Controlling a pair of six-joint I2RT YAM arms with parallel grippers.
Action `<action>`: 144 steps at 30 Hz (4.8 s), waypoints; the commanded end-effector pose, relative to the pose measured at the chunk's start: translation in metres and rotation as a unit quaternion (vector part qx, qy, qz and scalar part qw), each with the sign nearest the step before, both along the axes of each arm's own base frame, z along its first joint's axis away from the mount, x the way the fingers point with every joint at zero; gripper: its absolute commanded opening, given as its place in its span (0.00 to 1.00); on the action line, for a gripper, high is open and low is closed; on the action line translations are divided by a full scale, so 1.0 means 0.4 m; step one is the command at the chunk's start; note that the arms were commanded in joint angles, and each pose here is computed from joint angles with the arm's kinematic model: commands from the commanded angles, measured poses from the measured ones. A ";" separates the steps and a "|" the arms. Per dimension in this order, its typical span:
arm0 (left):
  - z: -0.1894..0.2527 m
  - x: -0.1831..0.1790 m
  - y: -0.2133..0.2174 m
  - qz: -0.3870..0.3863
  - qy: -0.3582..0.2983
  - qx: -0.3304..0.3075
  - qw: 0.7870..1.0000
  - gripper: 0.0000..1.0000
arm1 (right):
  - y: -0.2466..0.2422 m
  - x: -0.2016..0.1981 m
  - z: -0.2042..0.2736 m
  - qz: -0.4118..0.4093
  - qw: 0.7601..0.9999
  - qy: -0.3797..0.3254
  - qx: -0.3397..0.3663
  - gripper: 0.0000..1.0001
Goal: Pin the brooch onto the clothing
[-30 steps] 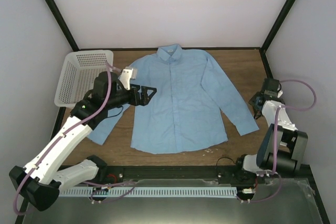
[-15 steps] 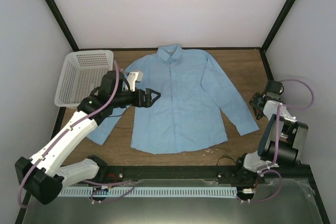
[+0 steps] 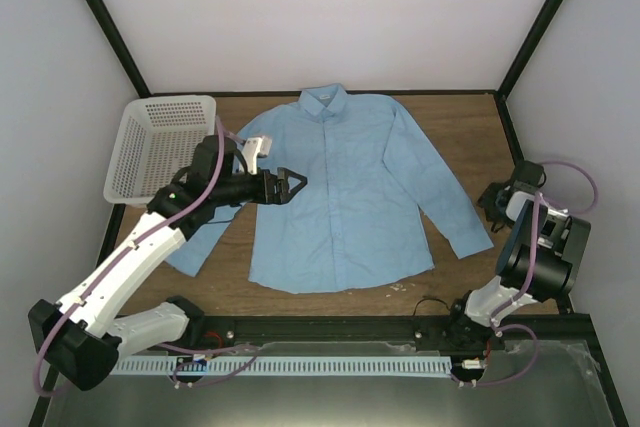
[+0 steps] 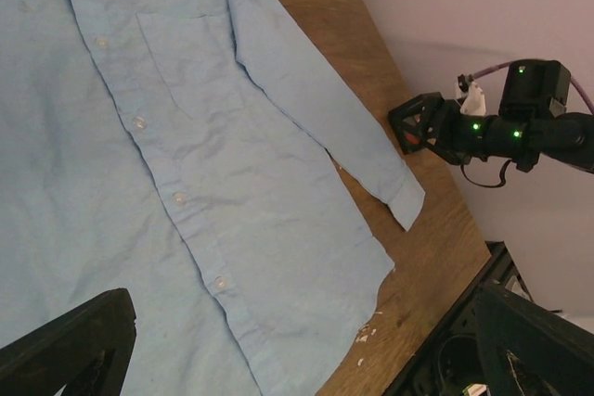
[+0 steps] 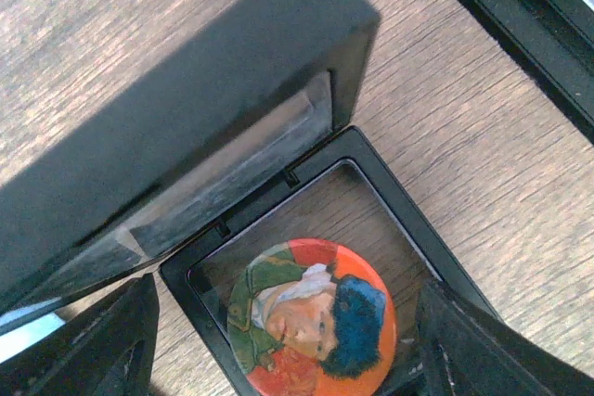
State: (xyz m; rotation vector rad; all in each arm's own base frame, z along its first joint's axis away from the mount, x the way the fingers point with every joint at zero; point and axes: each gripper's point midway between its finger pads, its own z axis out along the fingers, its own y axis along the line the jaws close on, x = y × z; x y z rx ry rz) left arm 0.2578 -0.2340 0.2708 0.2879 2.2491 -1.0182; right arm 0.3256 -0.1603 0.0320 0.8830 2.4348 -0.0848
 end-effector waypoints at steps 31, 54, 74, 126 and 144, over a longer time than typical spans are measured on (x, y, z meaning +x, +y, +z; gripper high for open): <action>-0.024 -0.009 -0.022 -0.019 0.011 -0.009 1.000 1.00 | -0.034 -0.010 0.010 -0.015 1.000 0.011 -0.022 0.53; -0.011 -0.019 -0.016 -0.017 0.009 -0.015 1.000 1.00 | -0.017 -0.007 -0.002 -0.007 0.999 0.029 -0.034 0.60; -0.009 -0.016 -0.020 -0.018 0.010 -0.018 1.000 1.00 | 0.016 0.005 0.004 0.015 1.000 0.008 -0.013 0.43; 0.005 -0.008 -0.025 -0.016 0.016 -0.017 1.000 1.00 | 0.008 0.037 0.035 0.024 0.997 0.026 -0.075 0.43; 0.007 -0.011 -0.024 -0.018 0.010 -0.020 1.000 1.00 | 0.073 0.028 0.054 0.046 0.997 0.009 -0.065 0.42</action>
